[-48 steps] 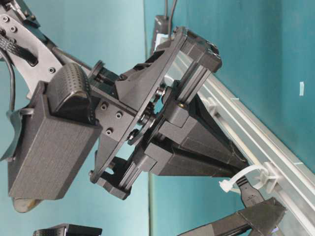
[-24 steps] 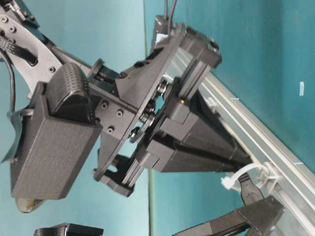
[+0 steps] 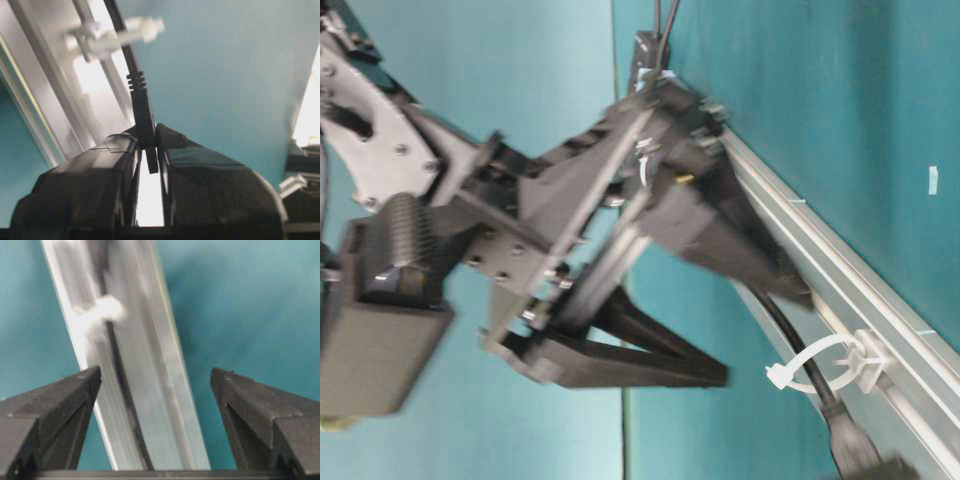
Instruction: Pass the USB cable through three rings with both arms.
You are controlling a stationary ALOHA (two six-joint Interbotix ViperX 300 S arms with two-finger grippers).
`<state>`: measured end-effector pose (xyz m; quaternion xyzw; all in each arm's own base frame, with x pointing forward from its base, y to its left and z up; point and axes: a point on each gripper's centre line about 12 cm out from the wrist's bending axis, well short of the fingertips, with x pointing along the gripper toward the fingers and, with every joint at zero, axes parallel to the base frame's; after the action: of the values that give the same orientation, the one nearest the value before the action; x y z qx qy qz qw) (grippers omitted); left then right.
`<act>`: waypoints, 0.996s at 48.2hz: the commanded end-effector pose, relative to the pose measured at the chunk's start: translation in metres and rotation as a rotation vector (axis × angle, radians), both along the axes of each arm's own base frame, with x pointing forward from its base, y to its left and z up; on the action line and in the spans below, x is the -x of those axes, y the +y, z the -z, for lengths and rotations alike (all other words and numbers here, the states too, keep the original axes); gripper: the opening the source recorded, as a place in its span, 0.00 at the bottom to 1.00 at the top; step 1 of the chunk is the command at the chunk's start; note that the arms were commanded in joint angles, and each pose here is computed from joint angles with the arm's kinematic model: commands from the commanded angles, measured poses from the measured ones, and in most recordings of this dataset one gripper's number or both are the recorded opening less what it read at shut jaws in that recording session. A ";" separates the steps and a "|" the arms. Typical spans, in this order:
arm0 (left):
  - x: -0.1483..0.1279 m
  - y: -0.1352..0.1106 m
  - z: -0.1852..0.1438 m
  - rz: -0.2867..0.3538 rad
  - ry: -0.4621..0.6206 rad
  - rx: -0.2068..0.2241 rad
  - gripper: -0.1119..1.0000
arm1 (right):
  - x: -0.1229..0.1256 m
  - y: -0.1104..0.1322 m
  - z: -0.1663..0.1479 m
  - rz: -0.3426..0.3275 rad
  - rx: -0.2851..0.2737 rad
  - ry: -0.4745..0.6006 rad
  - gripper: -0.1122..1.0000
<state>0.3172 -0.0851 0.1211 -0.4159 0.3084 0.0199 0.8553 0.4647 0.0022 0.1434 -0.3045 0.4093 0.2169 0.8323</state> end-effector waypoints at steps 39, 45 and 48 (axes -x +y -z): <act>0.016 -0.004 -0.021 0.022 0.035 -0.005 0.19 | 0.013 -0.008 -0.013 0.037 -0.005 -0.032 0.92; 0.015 -0.004 -0.026 0.019 0.019 -0.002 0.19 | 0.012 -0.008 -0.014 0.039 -0.005 -0.038 0.92; 0.015 -0.004 -0.026 0.021 0.019 -0.002 0.20 | 0.012 -0.009 -0.014 0.041 -0.005 -0.041 0.92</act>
<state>0.2978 -0.0864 0.1372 -0.4097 0.3339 0.0265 0.8485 0.4506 -0.0072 0.1509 -0.3018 0.4064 0.2015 0.8386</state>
